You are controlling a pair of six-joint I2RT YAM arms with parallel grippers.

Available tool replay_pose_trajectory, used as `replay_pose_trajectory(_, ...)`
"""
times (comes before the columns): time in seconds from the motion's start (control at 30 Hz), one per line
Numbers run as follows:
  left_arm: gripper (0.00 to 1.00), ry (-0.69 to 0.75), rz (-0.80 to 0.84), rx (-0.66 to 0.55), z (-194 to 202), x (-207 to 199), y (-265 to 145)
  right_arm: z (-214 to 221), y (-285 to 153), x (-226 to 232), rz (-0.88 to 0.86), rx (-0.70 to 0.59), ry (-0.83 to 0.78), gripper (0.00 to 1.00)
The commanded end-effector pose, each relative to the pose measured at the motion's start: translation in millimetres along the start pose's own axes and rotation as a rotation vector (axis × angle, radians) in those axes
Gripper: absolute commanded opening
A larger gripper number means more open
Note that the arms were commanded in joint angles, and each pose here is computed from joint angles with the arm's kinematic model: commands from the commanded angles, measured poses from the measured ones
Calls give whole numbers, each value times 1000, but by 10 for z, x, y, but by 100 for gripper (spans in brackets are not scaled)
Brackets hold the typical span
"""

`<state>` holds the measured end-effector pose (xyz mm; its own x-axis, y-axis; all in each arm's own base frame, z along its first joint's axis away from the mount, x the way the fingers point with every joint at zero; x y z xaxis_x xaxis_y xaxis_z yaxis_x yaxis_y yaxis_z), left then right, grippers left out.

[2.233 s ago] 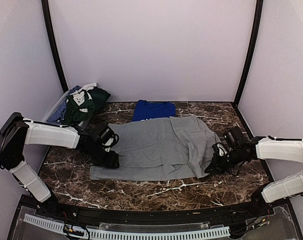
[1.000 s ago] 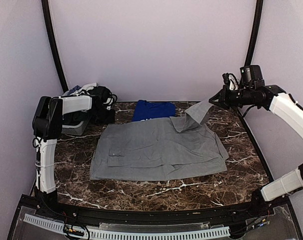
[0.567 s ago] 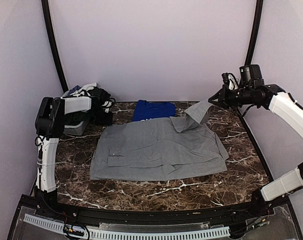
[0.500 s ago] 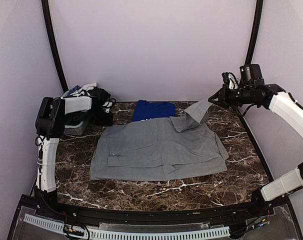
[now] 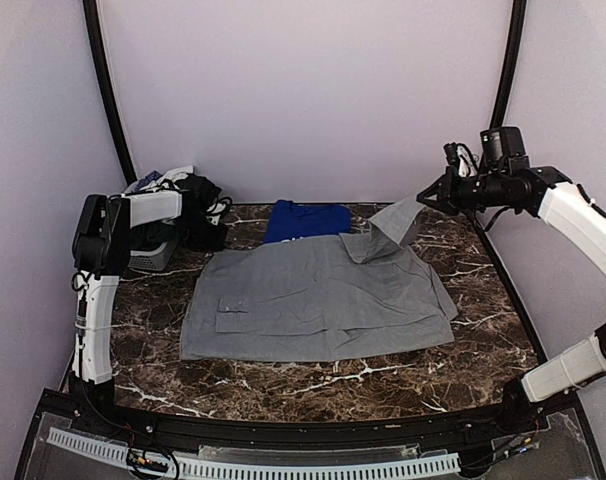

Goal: Fold and stack the mixed laundry pile
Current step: Pick up the 1/3-folded shirt from the center of the board, then fold the 1/3-folded shirt at the center of the board.

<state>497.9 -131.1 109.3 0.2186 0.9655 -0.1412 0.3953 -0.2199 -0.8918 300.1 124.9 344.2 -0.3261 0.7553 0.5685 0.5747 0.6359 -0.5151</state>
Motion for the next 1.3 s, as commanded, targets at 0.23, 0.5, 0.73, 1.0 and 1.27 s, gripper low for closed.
replay_pose_trajectory(0.23,0,-8,31,-129,-197,-94,-635,-216,-362,244,-29,-101,-66,0)
replay_pose_trajectory(0.5,0,-1,-4,-229,-117,-118,-1141,-84,-589,301,-17,-112,-56,0)
replay_pose_trajectory(0.73,0,52,50,-213,256,-193,-1412,153,-878,356,-13,-115,-18,0)
replay_pose_trajectory(1.0,0,180,54,-213,756,-307,-1608,517,-1233,391,-1,-110,45,0)
replay_pose_trajectory(1.27,0,351,31,-114,1188,-553,-1479,896,-1586,432,-4,-103,90,0)
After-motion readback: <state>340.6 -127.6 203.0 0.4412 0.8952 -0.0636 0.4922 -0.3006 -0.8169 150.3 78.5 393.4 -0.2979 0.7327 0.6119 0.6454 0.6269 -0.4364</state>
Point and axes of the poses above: each gripper's point midway between its finger pads, its own y axis out along the fingers, its own x axis along the line the jaws close on, z = x × y, the point moved 9 cm from there along -y, back along the fingers, and after that the axes turned 6 degrees about -y, right-handed, at the moved point
